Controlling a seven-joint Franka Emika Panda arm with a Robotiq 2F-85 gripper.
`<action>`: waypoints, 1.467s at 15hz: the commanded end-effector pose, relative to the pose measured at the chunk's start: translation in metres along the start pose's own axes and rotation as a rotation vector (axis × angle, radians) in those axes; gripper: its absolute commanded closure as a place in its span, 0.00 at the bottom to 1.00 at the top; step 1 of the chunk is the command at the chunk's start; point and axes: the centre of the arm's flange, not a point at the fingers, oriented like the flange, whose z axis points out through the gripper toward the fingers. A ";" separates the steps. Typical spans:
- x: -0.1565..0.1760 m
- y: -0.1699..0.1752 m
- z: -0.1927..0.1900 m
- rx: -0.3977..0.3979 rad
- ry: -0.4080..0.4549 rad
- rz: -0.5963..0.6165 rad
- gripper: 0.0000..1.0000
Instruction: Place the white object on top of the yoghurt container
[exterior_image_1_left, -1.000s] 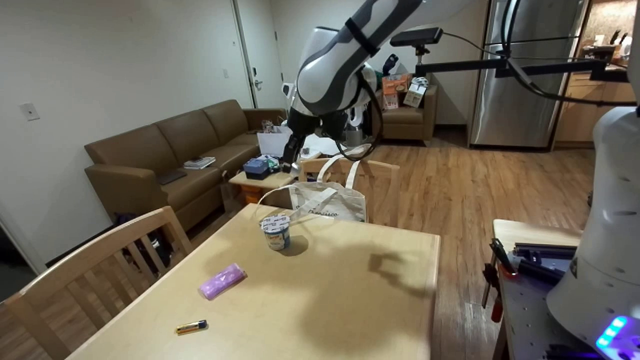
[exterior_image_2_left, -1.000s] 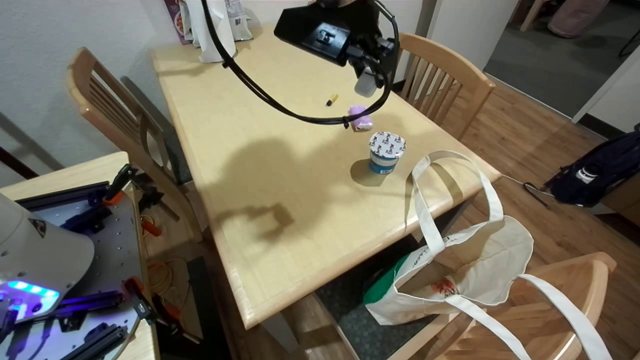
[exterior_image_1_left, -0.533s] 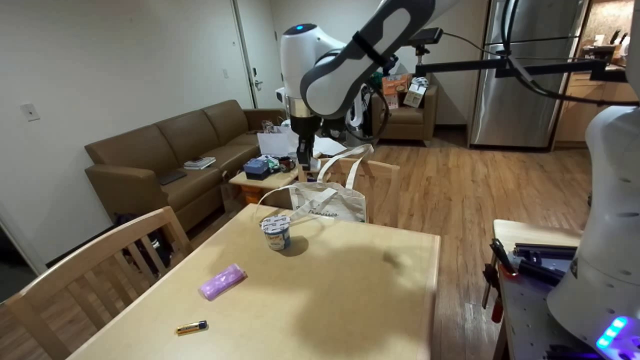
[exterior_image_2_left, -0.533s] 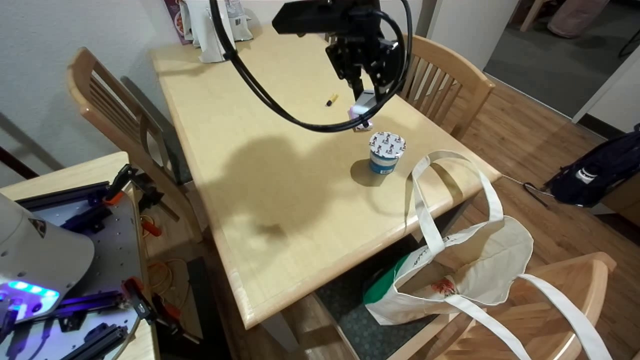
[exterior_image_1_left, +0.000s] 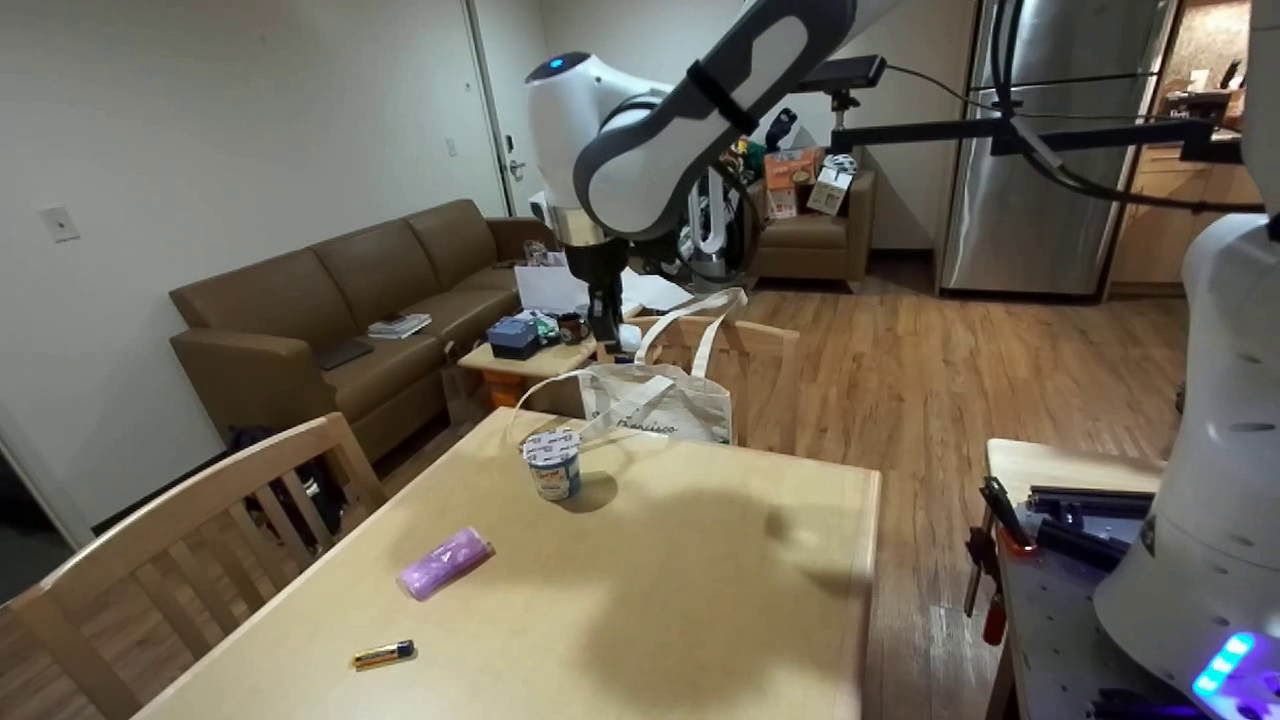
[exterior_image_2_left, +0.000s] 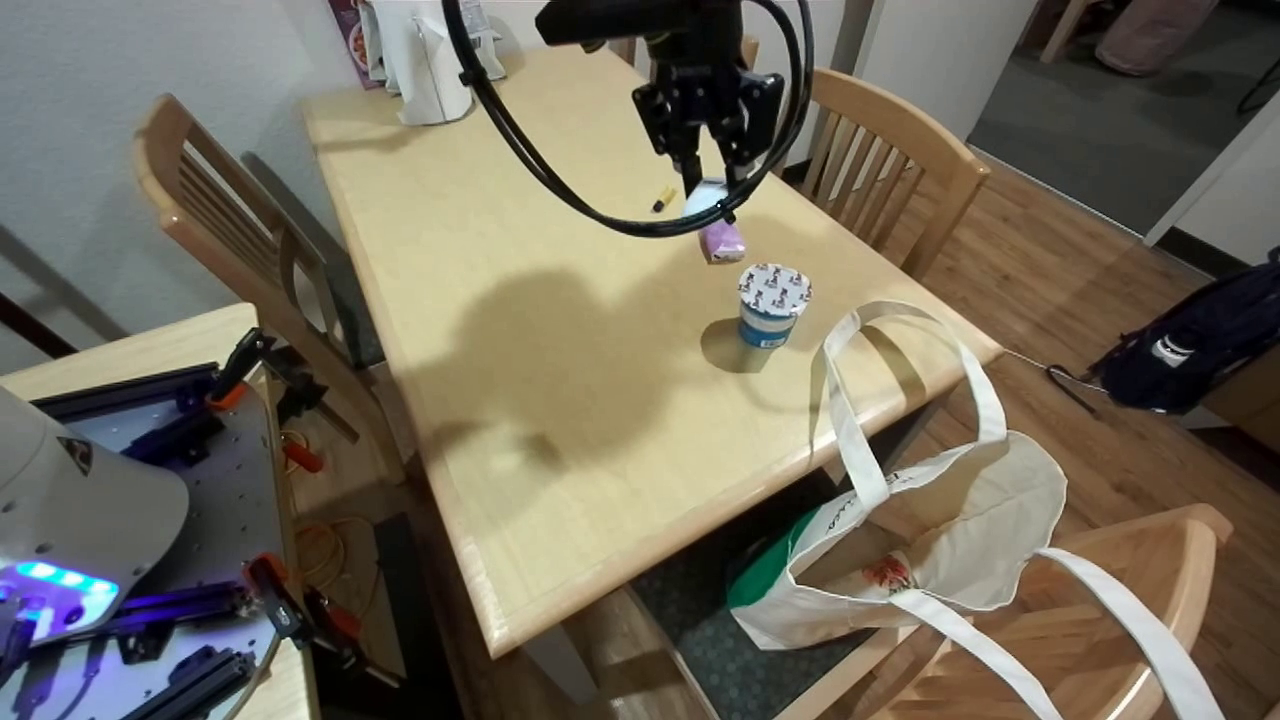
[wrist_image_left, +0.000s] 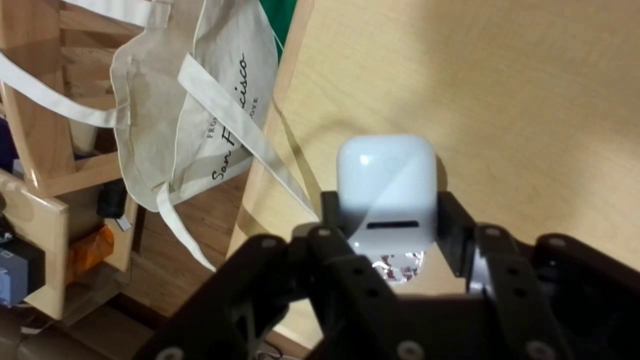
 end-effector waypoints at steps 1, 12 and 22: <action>0.015 -0.003 -0.008 -0.027 -0.116 -0.089 0.77; 0.061 -0.016 -0.054 0.137 -0.019 -0.497 0.77; 0.001 -0.011 -0.038 0.155 -0.153 -0.432 0.77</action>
